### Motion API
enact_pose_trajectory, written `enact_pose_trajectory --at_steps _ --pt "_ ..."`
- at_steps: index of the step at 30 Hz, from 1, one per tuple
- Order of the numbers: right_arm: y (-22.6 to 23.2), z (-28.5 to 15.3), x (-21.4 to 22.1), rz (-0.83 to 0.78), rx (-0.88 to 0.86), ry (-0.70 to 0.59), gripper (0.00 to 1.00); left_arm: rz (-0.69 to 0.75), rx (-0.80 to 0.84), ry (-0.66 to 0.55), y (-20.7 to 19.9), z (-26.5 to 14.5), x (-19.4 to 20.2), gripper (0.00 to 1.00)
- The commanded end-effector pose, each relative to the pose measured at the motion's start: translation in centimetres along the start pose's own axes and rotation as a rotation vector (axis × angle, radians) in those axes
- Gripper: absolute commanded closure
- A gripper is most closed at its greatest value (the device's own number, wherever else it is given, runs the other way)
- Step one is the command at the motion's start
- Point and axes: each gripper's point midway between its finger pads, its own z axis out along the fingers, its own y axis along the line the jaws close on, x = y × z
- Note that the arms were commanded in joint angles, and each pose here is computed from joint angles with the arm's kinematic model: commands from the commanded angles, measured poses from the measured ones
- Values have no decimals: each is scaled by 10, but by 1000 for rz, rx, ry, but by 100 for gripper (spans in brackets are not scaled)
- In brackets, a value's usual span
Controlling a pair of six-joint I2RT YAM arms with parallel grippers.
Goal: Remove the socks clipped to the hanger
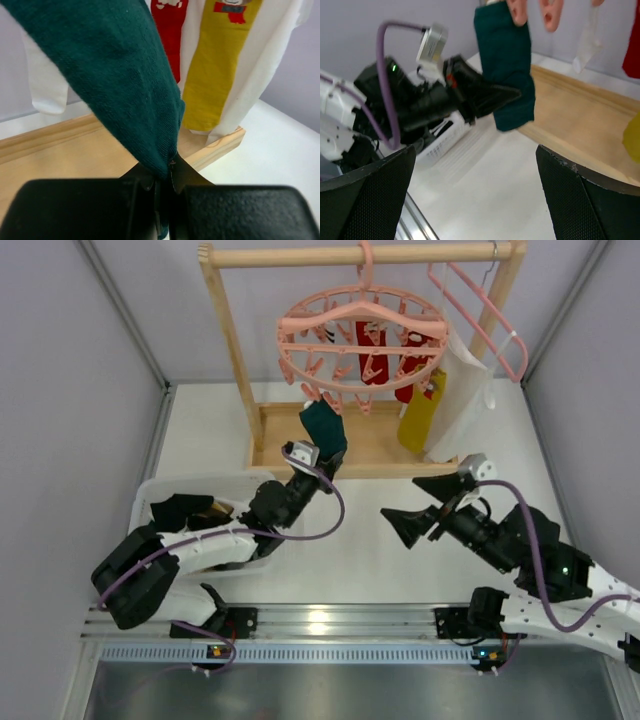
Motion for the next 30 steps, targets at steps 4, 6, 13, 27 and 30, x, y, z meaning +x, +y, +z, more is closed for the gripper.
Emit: enact_pose_trajectory --at_steps 4,6,13,27,30 --pt "-50 -34 -103 119 307 -198 1 63 -206 -100 -28 -8 -35 100" --pt "-54 -36 -116 100 349 -179 1 103 -282 -82 -32 -3 -33 100" --pt "-52 7 -154 -64 488 4 7 229 -337 -18 -80 6 -22 100" --pt "-45 104 -140 -298 585 230 32 359 -295 6 -144 21 -17 100" --pt "-65 105 -136 -316 656 255 32 363 -296 5 -147 22 -18 100"
